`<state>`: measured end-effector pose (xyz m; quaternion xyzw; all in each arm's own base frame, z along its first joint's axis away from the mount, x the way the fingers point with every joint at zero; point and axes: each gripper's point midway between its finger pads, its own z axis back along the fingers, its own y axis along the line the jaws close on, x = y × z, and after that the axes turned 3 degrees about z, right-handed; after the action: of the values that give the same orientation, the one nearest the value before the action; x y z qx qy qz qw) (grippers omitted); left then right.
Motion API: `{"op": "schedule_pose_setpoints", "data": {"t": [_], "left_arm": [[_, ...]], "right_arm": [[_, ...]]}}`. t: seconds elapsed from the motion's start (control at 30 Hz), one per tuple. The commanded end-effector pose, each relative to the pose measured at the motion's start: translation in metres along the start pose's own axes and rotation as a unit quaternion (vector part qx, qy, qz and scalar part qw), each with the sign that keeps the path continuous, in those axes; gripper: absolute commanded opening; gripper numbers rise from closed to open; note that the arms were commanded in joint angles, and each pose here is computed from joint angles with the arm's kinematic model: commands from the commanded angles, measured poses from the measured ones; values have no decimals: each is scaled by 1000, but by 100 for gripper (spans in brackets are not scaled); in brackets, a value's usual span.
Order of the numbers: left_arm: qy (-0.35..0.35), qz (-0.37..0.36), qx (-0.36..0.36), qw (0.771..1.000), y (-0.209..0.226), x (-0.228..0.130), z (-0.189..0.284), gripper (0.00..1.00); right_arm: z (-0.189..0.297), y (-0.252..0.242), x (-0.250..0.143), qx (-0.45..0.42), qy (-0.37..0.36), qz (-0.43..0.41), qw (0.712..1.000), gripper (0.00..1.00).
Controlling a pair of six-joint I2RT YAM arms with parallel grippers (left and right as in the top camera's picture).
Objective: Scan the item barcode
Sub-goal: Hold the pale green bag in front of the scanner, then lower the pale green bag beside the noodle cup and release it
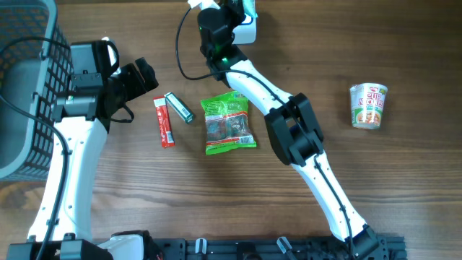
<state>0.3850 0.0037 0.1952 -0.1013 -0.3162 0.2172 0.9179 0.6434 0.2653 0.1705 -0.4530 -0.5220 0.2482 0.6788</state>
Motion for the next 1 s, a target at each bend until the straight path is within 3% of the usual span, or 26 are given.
{"op": "schedule_pose_setpoints", "data": {"t": [0.0,0.13,0.3,0.43,0.57,0.67,0.97], "left_arm": [[-3,-1,3,1000,2,2,0,100],[-3,-1,3,1000,2,2,0,100],[-3,-1,3,1000,2,2,0,100],[-3,-1,3,1000,2,2,0,100],[-3,-1,3,1000,2,2,0,100],[-3,-1,3,1000,2,2,0,100],[-3,-1,3,1000,2,2,0,100]], "right_arm": [[24,-112,36,-23,2,-40,999,4],[40,-127,24,49,29,-38,998,4],[86,-116,2,240,47,-67,967,4],[140,-114,-40,424,108,-106,893,4],[183,-107,-95,575,199,-127,783,4],[185,-104,-136,599,282,-160,732,4],[158,-69,-257,560,443,-208,669,4]]}}
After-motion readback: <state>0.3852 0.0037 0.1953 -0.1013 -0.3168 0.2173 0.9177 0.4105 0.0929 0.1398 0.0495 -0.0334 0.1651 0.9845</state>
